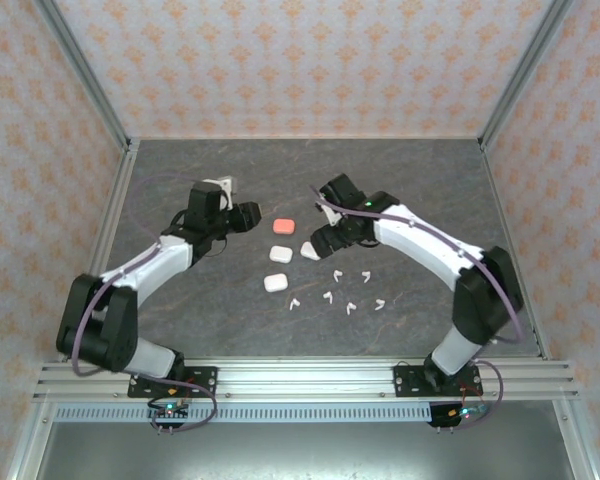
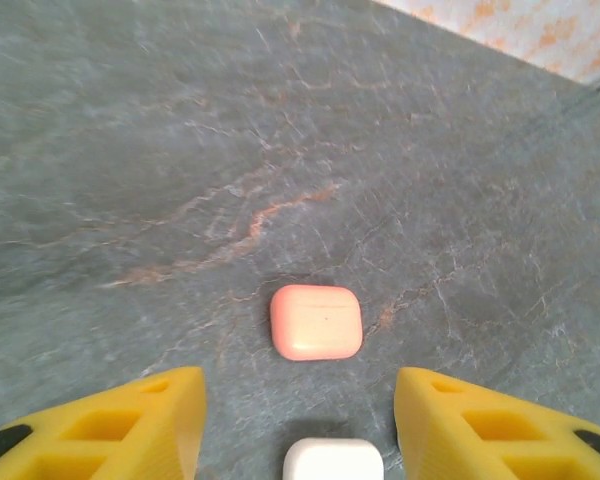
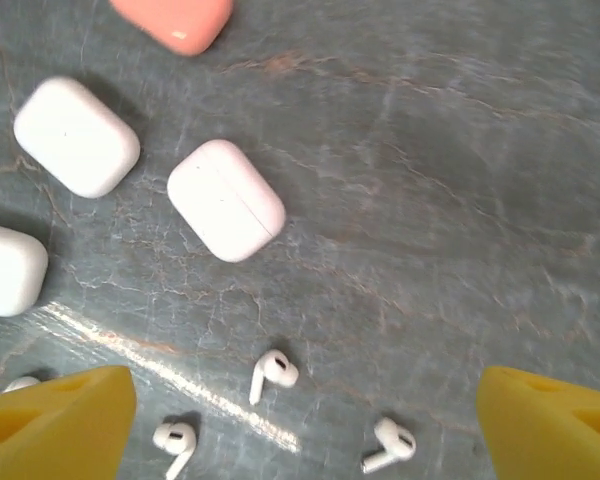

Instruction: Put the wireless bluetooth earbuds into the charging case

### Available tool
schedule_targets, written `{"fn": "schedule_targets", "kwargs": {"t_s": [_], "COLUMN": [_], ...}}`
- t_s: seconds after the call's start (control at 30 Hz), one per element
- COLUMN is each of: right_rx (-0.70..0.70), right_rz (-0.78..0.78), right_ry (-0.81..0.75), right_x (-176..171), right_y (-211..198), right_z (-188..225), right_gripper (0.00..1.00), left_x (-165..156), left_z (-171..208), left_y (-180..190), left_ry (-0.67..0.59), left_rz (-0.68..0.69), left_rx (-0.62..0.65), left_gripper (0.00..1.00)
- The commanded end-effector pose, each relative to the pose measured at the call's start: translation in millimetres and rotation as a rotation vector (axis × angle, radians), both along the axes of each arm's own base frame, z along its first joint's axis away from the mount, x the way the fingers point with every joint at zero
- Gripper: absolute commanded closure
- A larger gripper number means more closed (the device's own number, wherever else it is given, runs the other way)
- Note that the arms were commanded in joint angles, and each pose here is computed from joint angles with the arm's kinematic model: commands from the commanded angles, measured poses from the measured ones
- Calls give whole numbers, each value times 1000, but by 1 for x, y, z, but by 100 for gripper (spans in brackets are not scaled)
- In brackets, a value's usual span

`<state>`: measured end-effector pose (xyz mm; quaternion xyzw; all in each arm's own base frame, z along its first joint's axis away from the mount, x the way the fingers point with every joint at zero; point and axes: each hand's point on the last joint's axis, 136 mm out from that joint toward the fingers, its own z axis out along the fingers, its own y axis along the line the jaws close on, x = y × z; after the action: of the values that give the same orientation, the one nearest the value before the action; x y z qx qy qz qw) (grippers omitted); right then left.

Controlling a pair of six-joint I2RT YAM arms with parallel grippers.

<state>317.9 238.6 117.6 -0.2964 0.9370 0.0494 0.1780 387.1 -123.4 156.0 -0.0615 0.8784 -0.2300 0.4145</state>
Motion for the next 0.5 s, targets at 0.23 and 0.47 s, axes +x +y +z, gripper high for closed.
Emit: {"fn": "schedule_targets", "kwargs": {"t_s": [0.23, 0.47], "right_rx": [-155, -170], "right_rz": [217, 268], "right_ry": [142, 183], "right_x": [9, 16], "right_y": [26, 37], "right_z": [-56, -78], "right_gripper": [19, 22], "left_x": [-39, -49], "left_z": [40, 43], "left_y": [61, 70], "left_ry": [-154, -158], "left_rz": [238, 264], "left_rx": [128, 147], "left_gripper": [34, 31]}}
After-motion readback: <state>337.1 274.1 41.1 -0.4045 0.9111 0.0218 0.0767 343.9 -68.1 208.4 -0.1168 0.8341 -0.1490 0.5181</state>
